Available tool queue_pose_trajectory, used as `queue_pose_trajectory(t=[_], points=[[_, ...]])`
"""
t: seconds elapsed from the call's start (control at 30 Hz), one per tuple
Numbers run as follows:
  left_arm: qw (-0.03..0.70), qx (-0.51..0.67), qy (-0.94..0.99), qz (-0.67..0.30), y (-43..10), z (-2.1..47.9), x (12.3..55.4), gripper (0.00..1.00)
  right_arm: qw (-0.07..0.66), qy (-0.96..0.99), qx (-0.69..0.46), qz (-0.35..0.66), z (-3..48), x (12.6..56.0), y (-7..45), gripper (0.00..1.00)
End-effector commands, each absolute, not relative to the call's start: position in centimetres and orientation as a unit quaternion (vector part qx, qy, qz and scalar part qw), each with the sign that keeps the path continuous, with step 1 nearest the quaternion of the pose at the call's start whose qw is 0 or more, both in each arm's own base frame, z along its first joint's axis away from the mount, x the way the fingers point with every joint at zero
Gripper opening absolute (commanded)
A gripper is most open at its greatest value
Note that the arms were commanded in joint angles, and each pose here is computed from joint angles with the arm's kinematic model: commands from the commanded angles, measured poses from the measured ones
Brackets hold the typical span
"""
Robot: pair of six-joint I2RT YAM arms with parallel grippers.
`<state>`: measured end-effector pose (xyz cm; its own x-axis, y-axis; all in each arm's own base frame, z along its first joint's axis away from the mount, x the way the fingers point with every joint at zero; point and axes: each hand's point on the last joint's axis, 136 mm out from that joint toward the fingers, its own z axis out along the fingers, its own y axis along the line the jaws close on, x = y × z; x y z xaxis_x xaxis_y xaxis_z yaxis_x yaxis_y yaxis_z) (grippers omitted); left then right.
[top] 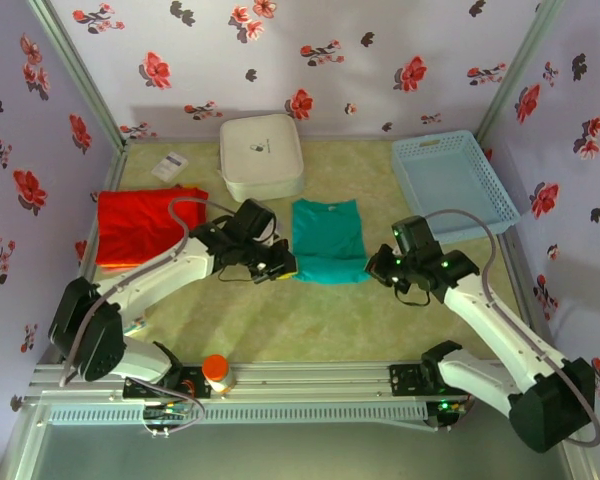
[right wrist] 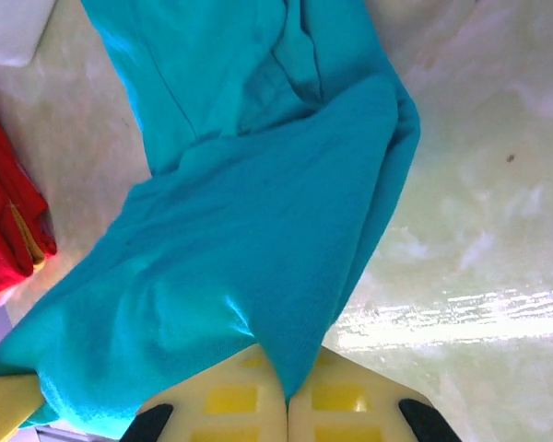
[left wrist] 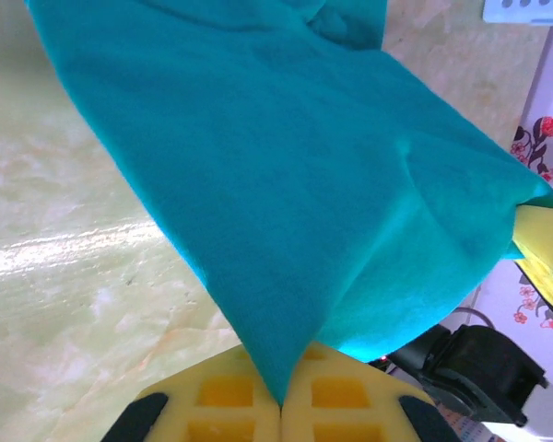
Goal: Fold and stack the t-shirts
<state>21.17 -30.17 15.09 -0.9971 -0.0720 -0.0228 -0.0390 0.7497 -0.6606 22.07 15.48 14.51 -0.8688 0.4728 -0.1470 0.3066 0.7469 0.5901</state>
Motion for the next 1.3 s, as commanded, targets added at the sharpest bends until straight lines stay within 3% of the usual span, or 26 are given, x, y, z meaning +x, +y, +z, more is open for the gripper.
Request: queue_pose_trajectory(t=[0.0,0.8,1.27], points=[[0.006,-0.015,0.936,-0.351,-30.2,15.2,21.8,0.03,0.16,0.914,0.208,0.309,15.8,23.9,15.8,0.01],[0.004,-0.022,0.933,-0.36,-30.9,14.8,31.6,0.02,0.161,0.917,0.194,0.311,16.1,34.2,14.9,0.02],[-0.004,-0.02,0.933,-0.36,-31.2,11.8,36.9,0.04,0.14,0.914,0.174,0.338,14.0,39.9,15.3,0.05]])
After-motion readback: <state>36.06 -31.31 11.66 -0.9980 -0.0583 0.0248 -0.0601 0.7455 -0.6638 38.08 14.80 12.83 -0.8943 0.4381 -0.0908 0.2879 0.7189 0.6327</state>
